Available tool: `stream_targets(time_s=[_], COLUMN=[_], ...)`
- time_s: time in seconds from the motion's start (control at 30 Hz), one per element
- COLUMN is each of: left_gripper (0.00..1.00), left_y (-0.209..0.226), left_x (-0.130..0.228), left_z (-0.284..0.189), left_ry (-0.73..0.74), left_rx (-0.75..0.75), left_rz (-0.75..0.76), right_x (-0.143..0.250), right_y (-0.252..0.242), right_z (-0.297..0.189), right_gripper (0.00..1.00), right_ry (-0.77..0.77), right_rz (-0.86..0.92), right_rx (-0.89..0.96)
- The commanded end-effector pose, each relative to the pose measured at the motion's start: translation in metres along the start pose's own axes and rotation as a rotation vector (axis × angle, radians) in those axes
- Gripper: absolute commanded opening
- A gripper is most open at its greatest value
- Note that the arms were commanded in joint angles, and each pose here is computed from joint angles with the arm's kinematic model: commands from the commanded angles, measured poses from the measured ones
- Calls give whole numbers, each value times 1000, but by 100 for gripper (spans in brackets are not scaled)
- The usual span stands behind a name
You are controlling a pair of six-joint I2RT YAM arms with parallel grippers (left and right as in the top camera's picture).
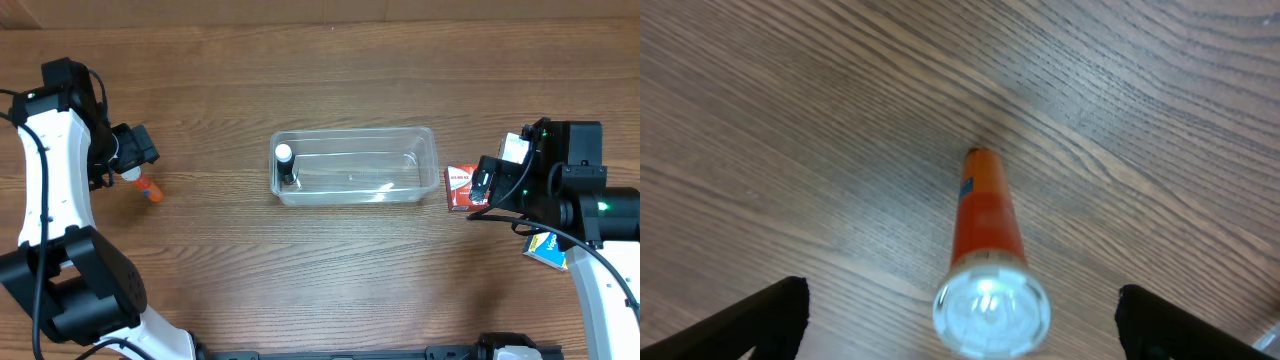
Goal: Pack container
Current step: 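Move the left gripper to the orange tube and grasp it, then place the orange tube in the container beside the black bottle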
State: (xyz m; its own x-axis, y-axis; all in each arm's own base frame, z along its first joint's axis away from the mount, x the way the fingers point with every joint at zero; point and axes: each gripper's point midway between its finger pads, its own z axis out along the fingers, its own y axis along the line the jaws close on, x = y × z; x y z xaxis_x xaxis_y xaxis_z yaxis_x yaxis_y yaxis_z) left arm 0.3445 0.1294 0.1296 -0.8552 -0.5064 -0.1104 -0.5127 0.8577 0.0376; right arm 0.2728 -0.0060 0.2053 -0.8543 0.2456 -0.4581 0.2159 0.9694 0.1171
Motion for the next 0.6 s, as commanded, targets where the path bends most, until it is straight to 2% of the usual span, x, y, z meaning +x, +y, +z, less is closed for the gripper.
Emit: stream_targets(time_s=[0.0, 0.03, 0.13, 0.23, 0.47, 0.57], left_gripper=[92, 90, 75, 68, 35, 28], left_y=[-4, -5, -9, -15, -18, -18], left_x=[-3, -3, -2, 1, 5, 7], left_z=[15, 17, 24, 30, 31, 31], left_ry=[28, 31, 54, 77, 97, 104], left_rx=[9, 10, 30, 51, 69, 68], left_rz=[24, 24, 26, 29, 30, 30], right_x=[-9, -9, -9, -9, -9, -9], right_y=[2, 2, 2, 2, 2, 2], right_z=[-6, -6, -6, -6, -6, -6], right_gripper=[100, 100, 100, 100, 100, 100], right_ry=[-28, -28, -28, -28, -28, -28], right_rz=[6, 6, 6, 6, 6, 6], right_rx=[-11, -11, -11, -11, -11, -11])
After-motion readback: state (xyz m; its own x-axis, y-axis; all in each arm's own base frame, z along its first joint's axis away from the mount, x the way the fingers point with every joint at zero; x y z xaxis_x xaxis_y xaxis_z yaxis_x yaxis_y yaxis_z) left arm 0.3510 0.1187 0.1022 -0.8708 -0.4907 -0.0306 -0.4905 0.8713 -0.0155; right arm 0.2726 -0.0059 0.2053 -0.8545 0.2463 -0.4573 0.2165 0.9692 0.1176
